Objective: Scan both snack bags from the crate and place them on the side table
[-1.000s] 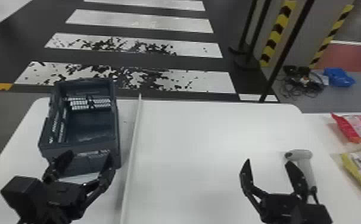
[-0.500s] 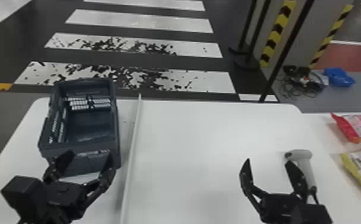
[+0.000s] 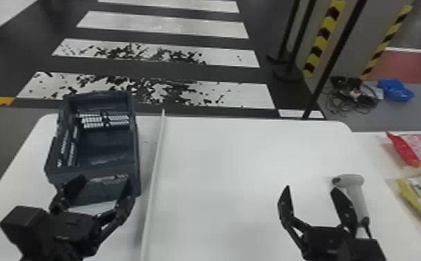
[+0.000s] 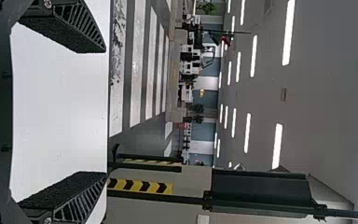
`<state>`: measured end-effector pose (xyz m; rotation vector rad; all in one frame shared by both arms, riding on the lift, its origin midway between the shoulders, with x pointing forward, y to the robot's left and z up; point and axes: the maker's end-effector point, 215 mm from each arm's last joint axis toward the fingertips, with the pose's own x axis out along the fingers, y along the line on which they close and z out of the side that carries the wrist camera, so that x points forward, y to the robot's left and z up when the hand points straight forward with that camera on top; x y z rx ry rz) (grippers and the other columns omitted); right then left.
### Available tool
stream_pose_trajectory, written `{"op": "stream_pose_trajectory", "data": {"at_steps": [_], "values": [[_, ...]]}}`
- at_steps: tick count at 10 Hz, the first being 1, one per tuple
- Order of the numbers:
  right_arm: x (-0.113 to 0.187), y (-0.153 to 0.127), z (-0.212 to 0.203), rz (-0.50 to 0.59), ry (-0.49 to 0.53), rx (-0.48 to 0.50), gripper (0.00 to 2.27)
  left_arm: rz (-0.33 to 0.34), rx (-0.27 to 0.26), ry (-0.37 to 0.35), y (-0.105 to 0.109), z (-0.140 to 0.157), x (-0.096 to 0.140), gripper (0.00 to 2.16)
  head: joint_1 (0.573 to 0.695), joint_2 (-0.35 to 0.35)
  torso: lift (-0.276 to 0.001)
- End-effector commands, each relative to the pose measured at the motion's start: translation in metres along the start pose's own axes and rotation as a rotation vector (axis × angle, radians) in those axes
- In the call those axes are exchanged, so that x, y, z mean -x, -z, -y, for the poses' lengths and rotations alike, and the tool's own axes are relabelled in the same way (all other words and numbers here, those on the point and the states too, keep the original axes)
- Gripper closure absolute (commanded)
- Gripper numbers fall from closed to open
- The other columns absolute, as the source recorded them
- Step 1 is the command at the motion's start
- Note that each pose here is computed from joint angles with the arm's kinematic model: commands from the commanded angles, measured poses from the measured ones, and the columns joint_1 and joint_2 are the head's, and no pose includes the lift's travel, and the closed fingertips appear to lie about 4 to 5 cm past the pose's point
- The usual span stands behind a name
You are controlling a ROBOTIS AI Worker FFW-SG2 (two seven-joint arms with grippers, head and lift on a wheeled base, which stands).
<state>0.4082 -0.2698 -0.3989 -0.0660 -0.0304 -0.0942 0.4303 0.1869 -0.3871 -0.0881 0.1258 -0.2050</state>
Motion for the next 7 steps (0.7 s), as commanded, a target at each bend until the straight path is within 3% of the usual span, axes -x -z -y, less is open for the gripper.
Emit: {"op": "stream_pose_trajectory", "data": {"at_steps": [1, 7], "values": [[-0.0005, -0.0007, -0.0004, 0.001, 0.0, -0.001, 0.05, 0.0, 0.0, 0.0, 0.0001, 0.0, 0.0001, 0.09, 0.695, -0.112, -0.095], [0.0008, -0.005, -0.0045, 0.015, -0.006, -0.006, 0.05, -0.001, 0.002, -0.003, 0.0007, 0.0001, 0.0005, 0.09, 0.695, -0.109, -0.095]]}}
